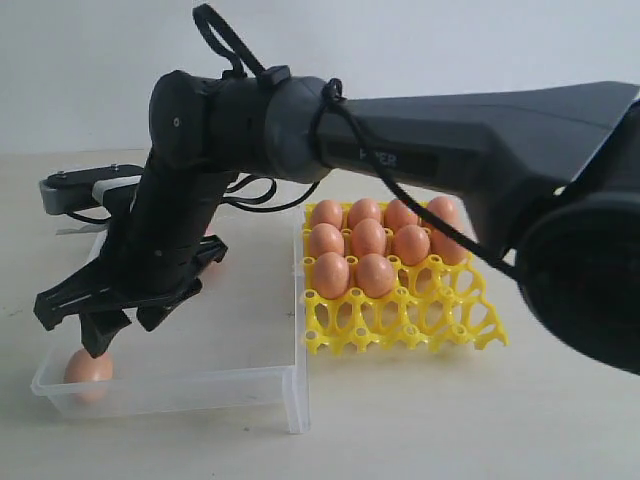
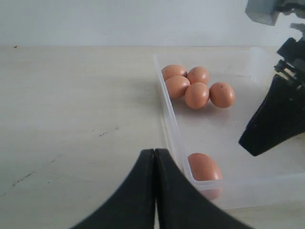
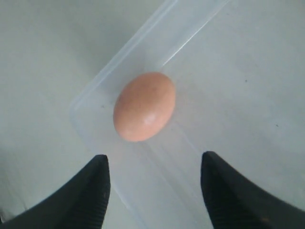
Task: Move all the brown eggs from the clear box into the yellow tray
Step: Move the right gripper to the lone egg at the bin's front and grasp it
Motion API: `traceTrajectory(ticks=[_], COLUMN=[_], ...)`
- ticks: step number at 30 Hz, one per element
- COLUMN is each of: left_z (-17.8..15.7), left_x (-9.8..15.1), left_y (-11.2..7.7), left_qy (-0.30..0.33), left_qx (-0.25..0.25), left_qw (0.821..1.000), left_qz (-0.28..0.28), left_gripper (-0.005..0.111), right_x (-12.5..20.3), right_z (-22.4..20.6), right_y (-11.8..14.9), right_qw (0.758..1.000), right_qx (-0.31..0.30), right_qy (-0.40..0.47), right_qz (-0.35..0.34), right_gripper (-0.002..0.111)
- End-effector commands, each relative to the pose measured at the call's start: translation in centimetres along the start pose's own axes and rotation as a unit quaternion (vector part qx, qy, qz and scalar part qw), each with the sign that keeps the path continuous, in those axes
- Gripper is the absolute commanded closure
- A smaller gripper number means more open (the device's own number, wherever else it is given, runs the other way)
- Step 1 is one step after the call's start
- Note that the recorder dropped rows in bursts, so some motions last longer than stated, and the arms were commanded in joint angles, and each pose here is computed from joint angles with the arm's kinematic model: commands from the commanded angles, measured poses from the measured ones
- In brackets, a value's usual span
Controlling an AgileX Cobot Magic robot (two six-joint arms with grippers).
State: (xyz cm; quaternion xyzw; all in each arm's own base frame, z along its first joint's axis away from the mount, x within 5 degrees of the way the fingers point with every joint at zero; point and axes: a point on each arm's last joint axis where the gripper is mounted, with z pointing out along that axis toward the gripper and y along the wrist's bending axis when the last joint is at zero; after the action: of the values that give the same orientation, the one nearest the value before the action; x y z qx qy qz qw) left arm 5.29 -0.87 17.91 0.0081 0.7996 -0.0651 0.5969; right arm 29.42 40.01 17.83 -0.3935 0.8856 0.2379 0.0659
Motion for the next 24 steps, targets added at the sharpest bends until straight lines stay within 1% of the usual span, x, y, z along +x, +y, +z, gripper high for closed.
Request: traceTrajectory(ticks=[1, 10, 16, 24], left_z=[-0.1, -0.1, -0.1, -0.1], left_x=[-0.2, -0.2, -0.2, -0.2], left_y=[0.0, 0.0, 0.0, 0.0], left_qy=[-0.007, -0.007, -0.007, -0.007], left_qx=[0.0, 0.0, 0.0, 0.0], left_qw=[1.0, 1.0, 1.0, 1.0], left_qz=[0.0, 0.0, 0.0, 0.0], left_gripper=[0.107, 0.107, 0.107, 0.107], right_x=[-0.8, -1.1, -1.1, -1.5], right_z=[1.2, 4.0, 4.8, 4.6], right_y=[-0.1, -0.5, -1.2, -2.0], right_qw=[1.0, 0.994, 0.993, 0.992], right_qx=[-0.019, -0.067, -0.062, -0.058], right_qy=[-0.01, -0.034, -0.039, -0.056], right_qz=[0.023, 0.079, 0.088, 0.096], right_gripper=[0.049, 0.05, 0.05, 0.05])
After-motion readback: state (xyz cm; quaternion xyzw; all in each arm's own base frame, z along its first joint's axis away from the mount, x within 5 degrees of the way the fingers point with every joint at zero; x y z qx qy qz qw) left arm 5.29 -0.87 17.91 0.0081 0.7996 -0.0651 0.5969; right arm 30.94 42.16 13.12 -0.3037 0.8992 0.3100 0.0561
